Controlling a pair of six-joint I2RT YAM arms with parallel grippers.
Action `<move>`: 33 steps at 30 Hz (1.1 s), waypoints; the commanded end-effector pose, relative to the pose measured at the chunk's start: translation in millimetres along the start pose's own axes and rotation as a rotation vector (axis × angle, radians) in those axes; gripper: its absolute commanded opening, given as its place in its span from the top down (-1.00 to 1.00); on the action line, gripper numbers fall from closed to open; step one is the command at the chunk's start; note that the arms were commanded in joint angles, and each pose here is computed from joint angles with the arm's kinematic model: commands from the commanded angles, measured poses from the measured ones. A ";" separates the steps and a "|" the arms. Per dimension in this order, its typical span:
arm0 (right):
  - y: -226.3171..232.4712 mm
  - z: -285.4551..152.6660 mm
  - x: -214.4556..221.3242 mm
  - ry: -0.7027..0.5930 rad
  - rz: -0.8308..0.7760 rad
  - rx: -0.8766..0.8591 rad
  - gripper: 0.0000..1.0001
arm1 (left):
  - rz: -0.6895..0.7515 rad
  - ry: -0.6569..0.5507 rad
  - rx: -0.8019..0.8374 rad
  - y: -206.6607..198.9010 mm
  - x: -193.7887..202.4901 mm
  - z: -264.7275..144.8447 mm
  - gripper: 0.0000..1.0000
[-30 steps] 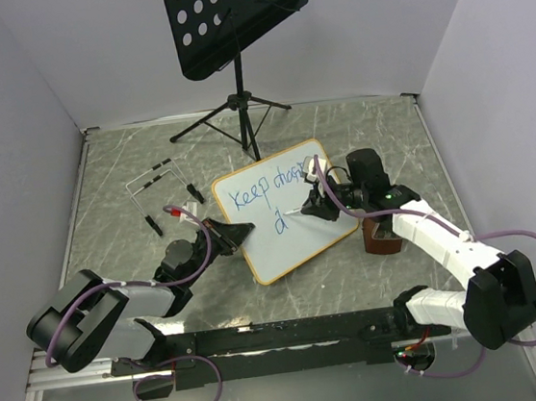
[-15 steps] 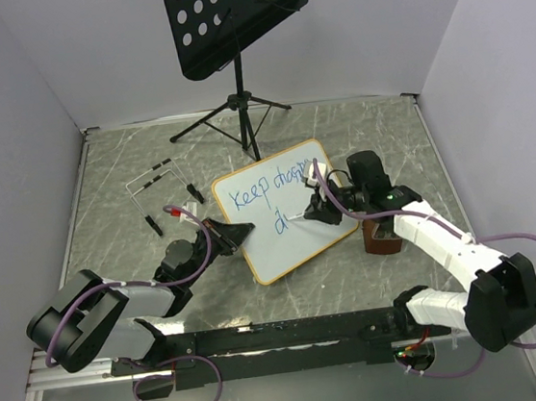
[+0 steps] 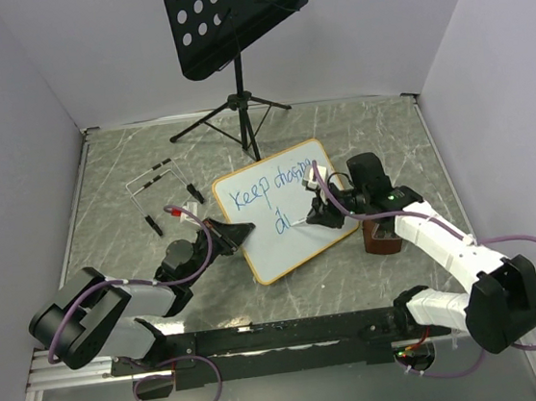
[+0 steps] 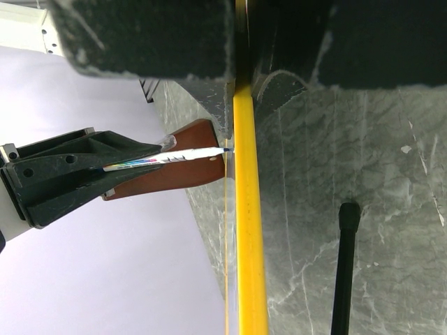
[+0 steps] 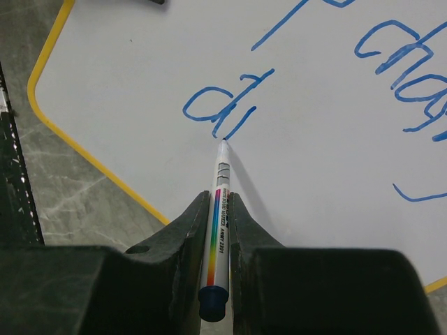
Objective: Write a sentence on the whiteboard
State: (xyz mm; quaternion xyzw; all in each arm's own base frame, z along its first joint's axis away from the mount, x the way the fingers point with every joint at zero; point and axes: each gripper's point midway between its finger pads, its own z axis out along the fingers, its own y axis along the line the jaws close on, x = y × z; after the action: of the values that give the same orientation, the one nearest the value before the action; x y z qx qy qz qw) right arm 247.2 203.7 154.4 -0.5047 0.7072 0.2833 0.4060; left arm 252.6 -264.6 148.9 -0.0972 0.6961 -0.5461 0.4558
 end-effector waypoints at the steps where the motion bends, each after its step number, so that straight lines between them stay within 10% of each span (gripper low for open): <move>1: -10.2 -0.7 -21.8 -0.054 -0.036 0.022 1.00 | 0.043 -0.048 0.135 -35.4 -14.9 4.0 0.98; 33: -16.6 -14.8 -38.7 -0.127 -0.010 0.060 1.00 | 0.047 -0.054 0.128 -34.7 -16.3 1.2 0.98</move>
State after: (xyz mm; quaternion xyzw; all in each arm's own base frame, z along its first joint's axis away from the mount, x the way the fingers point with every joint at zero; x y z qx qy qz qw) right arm 270.1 201.6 170.4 -0.4604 0.7188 0.2799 0.4394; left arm 252.6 -264.5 148.6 -0.0985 0.6965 -0.5462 0.4549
